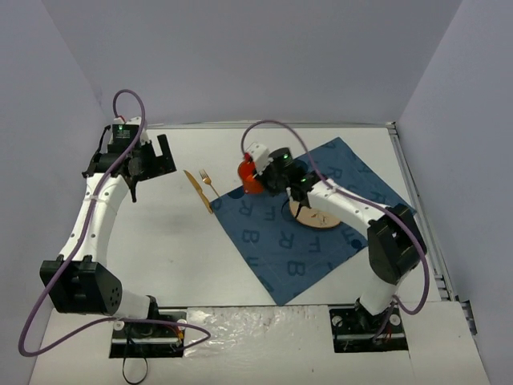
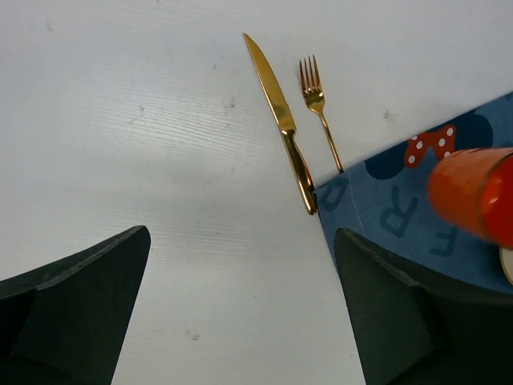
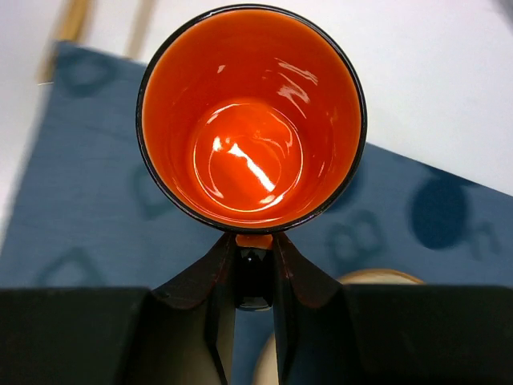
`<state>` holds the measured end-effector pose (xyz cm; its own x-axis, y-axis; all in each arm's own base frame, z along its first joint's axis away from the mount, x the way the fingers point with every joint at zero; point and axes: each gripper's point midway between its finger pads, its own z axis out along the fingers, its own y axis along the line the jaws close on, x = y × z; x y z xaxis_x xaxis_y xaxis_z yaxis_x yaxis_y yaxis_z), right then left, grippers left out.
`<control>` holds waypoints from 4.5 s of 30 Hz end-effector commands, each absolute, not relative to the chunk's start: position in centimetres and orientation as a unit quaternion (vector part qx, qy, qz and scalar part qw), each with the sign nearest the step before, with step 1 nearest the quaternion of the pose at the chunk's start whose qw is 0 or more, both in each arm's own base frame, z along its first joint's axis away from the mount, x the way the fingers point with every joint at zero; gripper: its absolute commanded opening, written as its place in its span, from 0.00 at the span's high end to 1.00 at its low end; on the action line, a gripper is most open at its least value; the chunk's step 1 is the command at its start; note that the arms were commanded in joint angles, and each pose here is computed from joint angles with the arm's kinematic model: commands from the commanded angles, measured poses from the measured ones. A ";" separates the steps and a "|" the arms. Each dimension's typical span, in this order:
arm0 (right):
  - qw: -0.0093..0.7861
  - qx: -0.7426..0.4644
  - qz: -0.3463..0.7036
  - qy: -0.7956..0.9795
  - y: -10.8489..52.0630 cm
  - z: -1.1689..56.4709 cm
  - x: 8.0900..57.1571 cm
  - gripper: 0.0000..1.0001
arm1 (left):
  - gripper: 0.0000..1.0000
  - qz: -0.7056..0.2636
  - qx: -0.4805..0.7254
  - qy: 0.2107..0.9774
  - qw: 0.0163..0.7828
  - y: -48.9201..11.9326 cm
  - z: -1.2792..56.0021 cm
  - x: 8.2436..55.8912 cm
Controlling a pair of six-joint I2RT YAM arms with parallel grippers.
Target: Set the dinner table for one person
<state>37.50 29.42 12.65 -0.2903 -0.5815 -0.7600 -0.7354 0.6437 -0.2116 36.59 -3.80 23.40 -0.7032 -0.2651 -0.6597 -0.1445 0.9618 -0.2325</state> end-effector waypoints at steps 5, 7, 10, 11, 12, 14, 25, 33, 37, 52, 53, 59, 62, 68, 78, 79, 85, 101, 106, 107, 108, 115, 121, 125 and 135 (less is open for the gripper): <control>0.587 -0.359 0.067 0.723 18.5 25.0 46.7 1.00 | 0.03 -0.078 -0.107 0.892 0.433 -2.5 26.0 37.5; 0.589 -0.354 0.060 0.724 16.0 25.1 47.8 1.00 | 0.03 -0.074 -0.106 0.892 0.432 -2.3 25.6 37.3; 0.587 -0.350 0.040 0.729 11.5 24.6 50.0 1.00 | 0.03 -0.070 -0.108 0.892 0.432 -1.9 25.1 37.1; 0.590 -0.345 0.030 0.729 9.9 24.9 51.1 1.00 | 0.03 -0.071 -0.109 0.892 0.432 -1.8 24.9 37.1; 0.591 -0.340 0.025 0.731 8.9 25.0 51.8 1.00 | 0.03 -0.072 -0.108 0.892 0.433 -1.8 24.8 37.0; 0.590 -0.324 0.024 0.739 6.0 24.4 53.1 1.00 | 0.03 -0.070 -0.104 0.891 0.435 -1.7 24.7 36.9; 0.568 -0.307 0.014 0.764 1.0 20.0 57.2 1.00 | 0.03 -0.078 -0.087 0.887 0.448 -2.1 24.7 37.0; 0.563 -0.296 0.030 0.771 -1.4 18.0 58.9 1.00 | 0.03 -0.070 -0.086 0.892 0.439 -1.9 23.9 37.1; 0.559 -0.293 0.035 0.775 -2.0 16.9 59.4 1.00 | 0.03 -0.073 -0.087 0.896 0.429 -2.0 23.5 37.2; 0.547 -0.293 0.027 0.784 -2.9 14.5 60.4 1.00 | 0.03 -0.077 -0.089 0.900 0.419 -2.2 22.9 37.2; 0.545 -0.293 0.028 0.785 -2.9 14.3 60.4 0.99 | 0.03 -0.078 -0.089 0.900 0.419 -2.2 22.9 37.3; 0.529 -0.294 0.031 0.796 -3.0 11.9 60.0 0.94 | 0.03 -0.076 -0.090 0.901 0.418 -2.1 22.7 37.3; 0.525 -0.293 0.030 0.798 -3.1 11.2 59.7 0.89 | 0.03 -0.076 -0.089 0.902 0.416 -2.2 22.5 37.4; 0.528 -0.282 0.030 0.800 -3.0 11.1 58.9 0.56 | 0.03 -0.078 -0.092 0.903 0.413 -2.2 22.4 37.4; 0.598 -0.207 -0.010 0.774 -3.1 20.5 57.3 0.08 | 0.03 -0.080 -0.141 0.901 0.402 -1.1 21.7 37.6; 0.604 -0.195 -0.011 0.772 -2.9 21.4 56.9 0.04 | 0.03 -0.081 -0.146 0.901 0.400 -1.1 21.5 37.7; 0.617 -0.122 -0.040 0.776 -0.7 25.1 53.4 0.00 | 0.03 -0.095 -0.172 0.903 0.381 -1.7 20.5 37.9; 0.610 0.069 0.239 0.752 11.6 30.4 37.3 0.00 | 0.09 -0.016 -0.185 0.930 0.316 -12.0 17.0 41.1; 0.597 0.046 0.267 0.755 12.1 28.7 33.4 0.00 | 0.20 0.006 -0.207 0.935 0.288 -13.9 14.1 42.9; 0.591 0.044 0.271 0.759 12.3 28.0 32.8 0.00 | 0.24 0.013 -0.210 0.936 0.283 -14.2 13.6 43.3; 0.593 0.042 0.274 0.756 12.3 28.0 32.3 0.00 | 0.28 0.017 -0.210 0.937 0.279 -14.4 13.3 43.4; 0.586 0.024 0.277 0.761 12.4 26.1 30.5 0.00 | 0.43 0.051 -0.217 0.942 0.249 -15.5 10.3 44.8; 0.584 0.013 0.275 0.763 12.4 25.3 29.9 0.00 | 0.52 0.066 -0.227 0.945 0.227 -15.6 7.7 45.2; 0.585 0.006 0.274 0.763 12.5 25.2 29.6 0.00 | 0.58 0.066 -0.229 0.946 0.218 -15.9 6.4 45.5; 0.585 -0.003 0.273 0.764 12.6 24.8 29.1 0.00 | 0.80 0.063 -0.246 0.947 0.195 -15.6 4.2 46.0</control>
<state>28.97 12.03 22.79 -0.3806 0.3158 -0.8691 -0.2633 0.8640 0.4292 45.36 -15.82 3.14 -0.8261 -0.4034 -0.3936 -0.4581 0.8874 0.0520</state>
